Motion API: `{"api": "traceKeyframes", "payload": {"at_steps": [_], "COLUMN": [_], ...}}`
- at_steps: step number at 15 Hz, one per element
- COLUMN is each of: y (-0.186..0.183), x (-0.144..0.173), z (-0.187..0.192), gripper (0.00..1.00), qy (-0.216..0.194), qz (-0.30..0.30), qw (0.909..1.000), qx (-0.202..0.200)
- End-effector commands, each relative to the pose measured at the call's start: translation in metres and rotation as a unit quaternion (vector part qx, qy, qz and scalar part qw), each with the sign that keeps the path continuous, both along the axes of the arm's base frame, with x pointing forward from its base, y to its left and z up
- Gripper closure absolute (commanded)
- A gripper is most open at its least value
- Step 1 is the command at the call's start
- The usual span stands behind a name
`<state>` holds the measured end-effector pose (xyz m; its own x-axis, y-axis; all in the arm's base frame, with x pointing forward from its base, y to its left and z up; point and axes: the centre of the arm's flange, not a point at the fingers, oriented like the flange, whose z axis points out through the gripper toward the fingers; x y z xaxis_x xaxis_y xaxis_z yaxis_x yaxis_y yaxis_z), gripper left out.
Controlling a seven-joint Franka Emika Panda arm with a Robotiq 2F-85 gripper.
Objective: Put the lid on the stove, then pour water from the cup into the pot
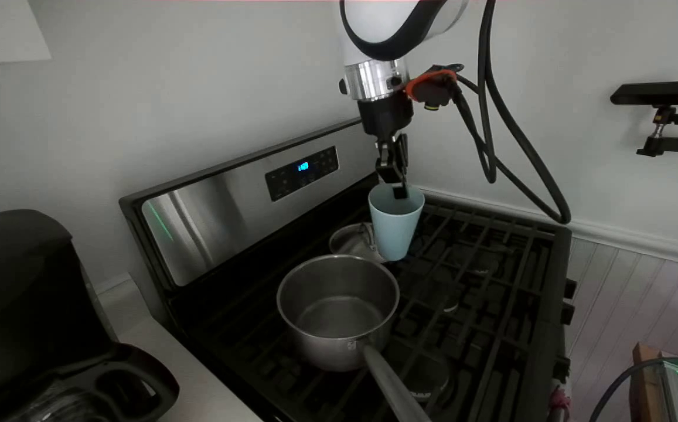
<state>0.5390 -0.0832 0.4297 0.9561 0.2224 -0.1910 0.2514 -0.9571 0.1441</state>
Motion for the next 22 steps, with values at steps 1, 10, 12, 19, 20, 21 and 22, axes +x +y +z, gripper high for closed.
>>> {"api": "traceKeyframes", "payload": {"at_steps": [1, 10, 12, 19, 20, 21, 22], "y": [0.014, 0.035, 0.047, 0.101, 0.108, 0.113, 0.119], "x": [0.004, 0.006, 0.009, 0.015, 0.015, 0.015, 0.015], "z": [0.005, 0.009, 0.011, 0.009, 0.008, 0.007, 0.006], "gripper": [0.99, 0.99, 0.99, 0.99, 0.99, 0.99, 0.99], "qy": [-0.015, -0.039, -0.051, -0.108, -0.116, -0.124, -0.132], "qz": [0.005, -0.01, -0.013, -0.027, -0.027, -0.028, -0.028], "qw": [0.9997, 0.9919, 0.9853, 0.9669, 0.9636, 0.9601, 0.9566], "qx": [-0.019, -0.12, -0.162, -0.23, -0.239, -0.249, -0.258]}}
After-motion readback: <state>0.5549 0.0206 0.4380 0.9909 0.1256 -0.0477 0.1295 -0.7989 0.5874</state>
